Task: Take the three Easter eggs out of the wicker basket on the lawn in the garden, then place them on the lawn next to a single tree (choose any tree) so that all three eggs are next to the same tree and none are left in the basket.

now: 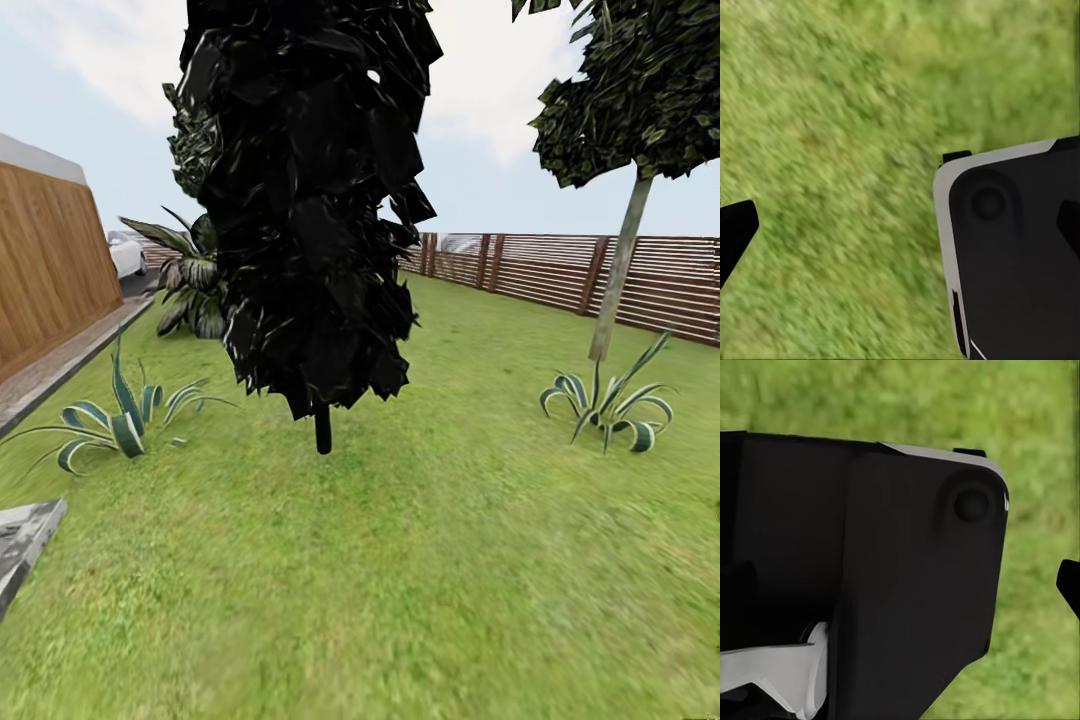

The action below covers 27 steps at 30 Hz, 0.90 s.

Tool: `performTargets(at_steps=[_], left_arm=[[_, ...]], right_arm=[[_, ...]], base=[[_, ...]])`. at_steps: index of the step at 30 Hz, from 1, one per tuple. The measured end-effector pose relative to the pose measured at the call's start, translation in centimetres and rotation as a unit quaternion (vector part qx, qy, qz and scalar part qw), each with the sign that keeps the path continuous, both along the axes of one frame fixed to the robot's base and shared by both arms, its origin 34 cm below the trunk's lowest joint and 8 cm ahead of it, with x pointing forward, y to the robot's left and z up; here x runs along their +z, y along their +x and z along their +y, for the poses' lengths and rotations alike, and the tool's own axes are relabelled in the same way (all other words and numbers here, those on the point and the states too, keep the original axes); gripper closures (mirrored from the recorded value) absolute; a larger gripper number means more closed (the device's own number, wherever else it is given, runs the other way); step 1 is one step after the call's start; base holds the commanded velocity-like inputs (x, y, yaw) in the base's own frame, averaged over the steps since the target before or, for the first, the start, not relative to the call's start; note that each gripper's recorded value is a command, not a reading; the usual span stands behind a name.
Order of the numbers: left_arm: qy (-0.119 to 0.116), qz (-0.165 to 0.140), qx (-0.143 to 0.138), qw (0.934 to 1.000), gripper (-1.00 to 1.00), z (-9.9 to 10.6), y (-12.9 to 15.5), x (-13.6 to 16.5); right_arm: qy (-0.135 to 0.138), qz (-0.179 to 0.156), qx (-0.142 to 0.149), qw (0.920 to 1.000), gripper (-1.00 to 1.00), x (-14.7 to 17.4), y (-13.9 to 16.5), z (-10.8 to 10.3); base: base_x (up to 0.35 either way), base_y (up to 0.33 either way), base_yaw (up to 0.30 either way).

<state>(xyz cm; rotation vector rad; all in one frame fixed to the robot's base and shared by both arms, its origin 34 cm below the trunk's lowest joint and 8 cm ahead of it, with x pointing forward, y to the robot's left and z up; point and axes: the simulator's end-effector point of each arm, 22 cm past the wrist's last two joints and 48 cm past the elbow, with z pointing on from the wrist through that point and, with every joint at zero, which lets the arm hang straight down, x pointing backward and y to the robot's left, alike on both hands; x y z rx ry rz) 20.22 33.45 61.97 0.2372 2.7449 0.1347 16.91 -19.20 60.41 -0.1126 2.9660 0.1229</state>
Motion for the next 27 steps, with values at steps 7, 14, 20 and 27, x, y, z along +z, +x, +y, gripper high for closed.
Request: performTargets(at_steps=[7,14,20,27], left_arm=[[0.000,-0.002,-0.001,1.0000,-1.00,-0.03,0.14,0.03],[0.000,-0.003,-0.003,1.0000,-1.00,-0.06,0.26,0.05],[0.000,-0.005,-0.003,1.0000,-1.00,-0.07,0.37,0.08],[0.000,-0.007,-0.003,1.0000,-1.00,-0.06,0.51,0.12]], right_arm=[[0.000,-0.001,0.000,1.0000,-1.00,0.01,0.10,-0.01],[0.000,-0.003,-0.001,1.0000,-1.00,0.03,0.23,-0.01],[0.000,-0.004,-0.001,1.0000,-1.00,0.04,0.34,-0.05],[0.000,-0.007,-0.001,1.0000,-1.00,0.07,0.51,-0.03]], base=[[0.336,0.000,-0.269],[0.336,0.000,-0.269],[0.336,0.000,-0.269],[0.337,0.000,-0.268]])
